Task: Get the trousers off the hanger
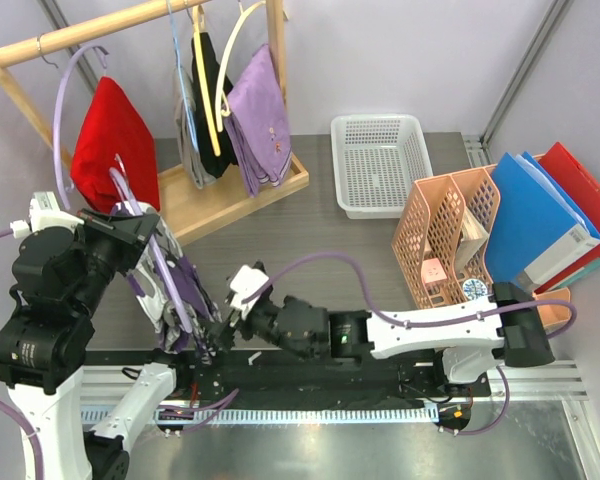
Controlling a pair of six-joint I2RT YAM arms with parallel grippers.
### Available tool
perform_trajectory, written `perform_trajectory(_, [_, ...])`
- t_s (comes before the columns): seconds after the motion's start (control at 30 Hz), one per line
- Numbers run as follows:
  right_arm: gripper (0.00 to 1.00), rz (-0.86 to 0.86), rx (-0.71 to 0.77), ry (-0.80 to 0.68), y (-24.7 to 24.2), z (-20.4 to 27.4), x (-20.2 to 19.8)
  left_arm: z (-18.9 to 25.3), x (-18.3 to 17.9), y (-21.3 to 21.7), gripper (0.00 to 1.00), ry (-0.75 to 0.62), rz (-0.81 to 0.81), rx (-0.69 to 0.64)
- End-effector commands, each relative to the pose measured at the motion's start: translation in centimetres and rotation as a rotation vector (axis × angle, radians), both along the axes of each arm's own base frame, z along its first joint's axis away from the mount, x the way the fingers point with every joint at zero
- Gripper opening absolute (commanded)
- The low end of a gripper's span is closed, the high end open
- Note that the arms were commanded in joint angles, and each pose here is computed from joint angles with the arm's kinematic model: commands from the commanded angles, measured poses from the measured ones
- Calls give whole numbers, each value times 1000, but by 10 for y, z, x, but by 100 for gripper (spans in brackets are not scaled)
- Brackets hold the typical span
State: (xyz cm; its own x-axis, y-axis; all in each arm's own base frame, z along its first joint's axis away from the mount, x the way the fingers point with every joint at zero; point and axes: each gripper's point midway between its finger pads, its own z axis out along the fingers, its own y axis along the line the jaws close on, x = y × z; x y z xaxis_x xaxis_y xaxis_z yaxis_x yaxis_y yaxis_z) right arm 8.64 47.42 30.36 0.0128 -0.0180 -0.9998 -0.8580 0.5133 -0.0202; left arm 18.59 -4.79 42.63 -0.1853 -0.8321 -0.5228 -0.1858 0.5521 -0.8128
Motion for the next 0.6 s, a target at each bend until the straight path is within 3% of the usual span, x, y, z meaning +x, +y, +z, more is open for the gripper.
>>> perform_trajectory(0.0, [96, 220, 134, 86, 2, 45, -23, 72, 2, 4, 0, -243, 33, -73])
perform_trajectory(0.27, [94, 328, 152, 147, 15, 48, -31, 82, 3, -4, 0, -261, -5, -109])
perform_trajectory(0.4, [90, 257, 168, 151, 16, 44, -18, 83, 2, -8, 0, -266, -25, -114])
perform_trajectory(0.47, [81, 250, 175, 143, 17, 44, -15, 83, 0, -8, 0, -267, -29, -120])
perform_trajectory(0.57, [82, 208, 178, 135, 19, 45, -6, 84, -1, -10, 0, -270, -36, -126])
